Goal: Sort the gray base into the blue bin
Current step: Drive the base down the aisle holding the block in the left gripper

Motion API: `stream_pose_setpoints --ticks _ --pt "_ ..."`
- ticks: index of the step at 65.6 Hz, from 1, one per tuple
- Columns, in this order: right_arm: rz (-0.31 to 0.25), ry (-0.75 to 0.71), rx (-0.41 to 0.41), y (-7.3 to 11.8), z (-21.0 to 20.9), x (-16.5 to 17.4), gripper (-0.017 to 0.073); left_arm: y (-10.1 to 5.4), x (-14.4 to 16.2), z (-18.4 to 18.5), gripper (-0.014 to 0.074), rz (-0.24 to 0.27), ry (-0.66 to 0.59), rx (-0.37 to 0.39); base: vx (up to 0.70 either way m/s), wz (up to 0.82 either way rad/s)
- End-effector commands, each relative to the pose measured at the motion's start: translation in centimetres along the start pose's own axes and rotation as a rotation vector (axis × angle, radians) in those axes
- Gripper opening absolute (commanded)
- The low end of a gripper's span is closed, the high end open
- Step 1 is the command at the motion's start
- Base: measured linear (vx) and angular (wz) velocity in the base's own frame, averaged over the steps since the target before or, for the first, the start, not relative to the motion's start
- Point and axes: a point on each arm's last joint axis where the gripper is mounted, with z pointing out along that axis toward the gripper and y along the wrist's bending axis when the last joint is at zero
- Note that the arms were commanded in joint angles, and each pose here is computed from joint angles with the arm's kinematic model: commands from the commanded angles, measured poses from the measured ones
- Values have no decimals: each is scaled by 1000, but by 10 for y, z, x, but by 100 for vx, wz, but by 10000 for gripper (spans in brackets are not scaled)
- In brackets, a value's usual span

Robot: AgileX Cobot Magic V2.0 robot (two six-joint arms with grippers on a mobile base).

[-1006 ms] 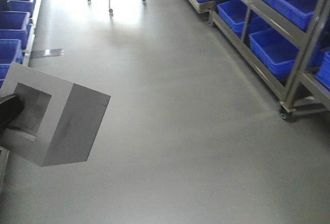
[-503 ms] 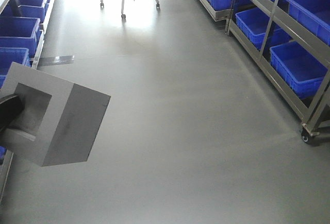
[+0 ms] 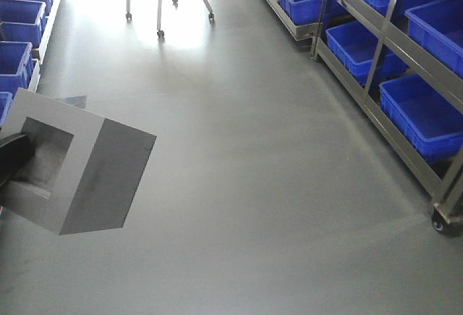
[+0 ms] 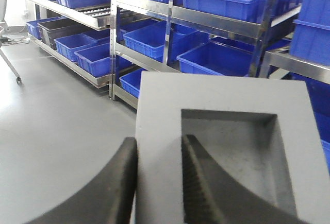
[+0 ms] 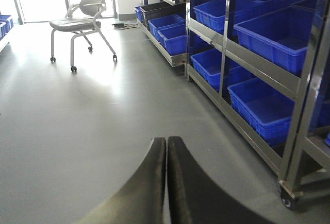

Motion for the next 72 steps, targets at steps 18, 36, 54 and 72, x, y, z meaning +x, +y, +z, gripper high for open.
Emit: stream_pose_setpoints --ticks 18,36,54,72 --pt "-15 -70 2 0 0 -6 -5 -5 -21 -4 -6 -15 -142 36 42 10" --pt "-15 -70 2 0 0 -6 -5 -5 -21 -4 -6 -15 -141 36 44 20" --pt "-15 -70 2 0 0 -6 -5 -5 -21 -4 -6 -15 -141 36 44 18" --pt "-15 -70 2 0 0 -6 -5 -5 -21 -4 -6 -15 -141 36 44 6"
